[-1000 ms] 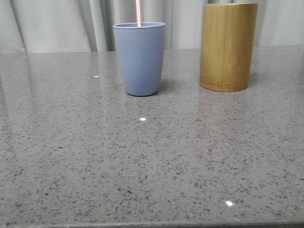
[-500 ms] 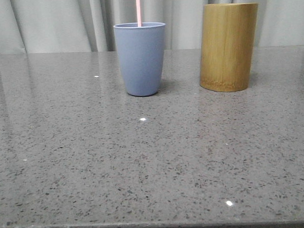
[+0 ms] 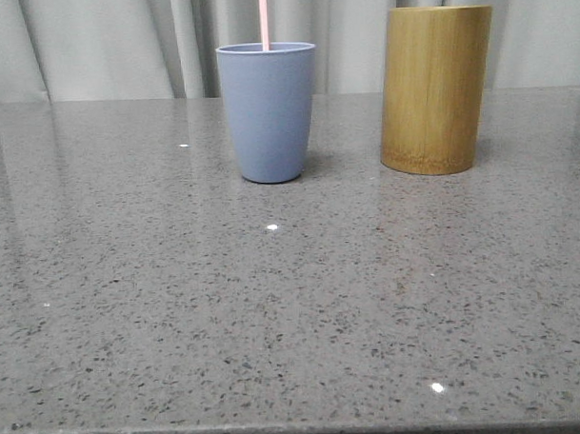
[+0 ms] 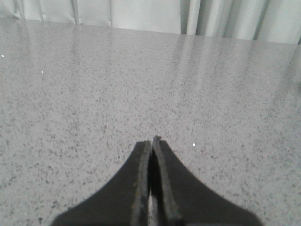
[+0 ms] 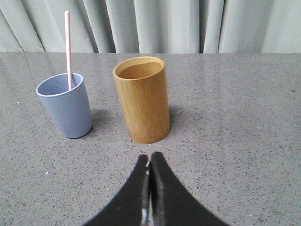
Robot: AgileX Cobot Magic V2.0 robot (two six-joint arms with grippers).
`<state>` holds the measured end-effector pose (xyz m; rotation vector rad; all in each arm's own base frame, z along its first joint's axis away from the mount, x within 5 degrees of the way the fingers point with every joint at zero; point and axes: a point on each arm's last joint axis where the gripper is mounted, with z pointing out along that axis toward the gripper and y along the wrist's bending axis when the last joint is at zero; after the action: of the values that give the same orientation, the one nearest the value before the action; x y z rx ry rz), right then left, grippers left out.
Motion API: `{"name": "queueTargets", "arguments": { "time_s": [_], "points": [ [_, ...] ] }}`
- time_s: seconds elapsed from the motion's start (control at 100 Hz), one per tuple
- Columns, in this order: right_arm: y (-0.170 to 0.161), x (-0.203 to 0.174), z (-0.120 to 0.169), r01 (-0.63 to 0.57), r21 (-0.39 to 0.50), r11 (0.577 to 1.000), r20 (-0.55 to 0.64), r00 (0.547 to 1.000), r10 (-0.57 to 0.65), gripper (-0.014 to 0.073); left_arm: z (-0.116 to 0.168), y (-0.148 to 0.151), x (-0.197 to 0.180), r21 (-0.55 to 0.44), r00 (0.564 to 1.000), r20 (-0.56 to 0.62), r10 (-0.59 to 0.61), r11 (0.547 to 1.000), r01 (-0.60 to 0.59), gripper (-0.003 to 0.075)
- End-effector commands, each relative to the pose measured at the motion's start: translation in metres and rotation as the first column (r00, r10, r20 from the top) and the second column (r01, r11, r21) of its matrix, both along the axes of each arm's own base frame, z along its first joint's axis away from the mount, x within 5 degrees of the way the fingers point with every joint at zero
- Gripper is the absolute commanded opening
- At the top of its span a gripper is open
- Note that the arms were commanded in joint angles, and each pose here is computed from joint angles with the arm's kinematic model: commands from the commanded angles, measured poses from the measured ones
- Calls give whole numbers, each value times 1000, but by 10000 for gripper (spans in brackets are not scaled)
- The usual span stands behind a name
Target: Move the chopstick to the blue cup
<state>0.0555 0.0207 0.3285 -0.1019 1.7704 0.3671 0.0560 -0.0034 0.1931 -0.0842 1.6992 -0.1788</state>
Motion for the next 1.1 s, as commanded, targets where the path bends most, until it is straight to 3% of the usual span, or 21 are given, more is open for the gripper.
{"name": "queueTargets", "arguments": {
  "time_s": [0.0, 1.09],
  "points": [
    [-2, 0, 14, 19, 17, 1000, 93, 995, -20, -105, 6, -1, -1, -18, 995, 98, -3, 1000, 5, -19],
    [-2, 0, 15, 19, 18, 1000, 96, 995, -21, -105, 6, -1, -2, 1, 994, 106, -11, 1000, 11, -19]
  ]
}}
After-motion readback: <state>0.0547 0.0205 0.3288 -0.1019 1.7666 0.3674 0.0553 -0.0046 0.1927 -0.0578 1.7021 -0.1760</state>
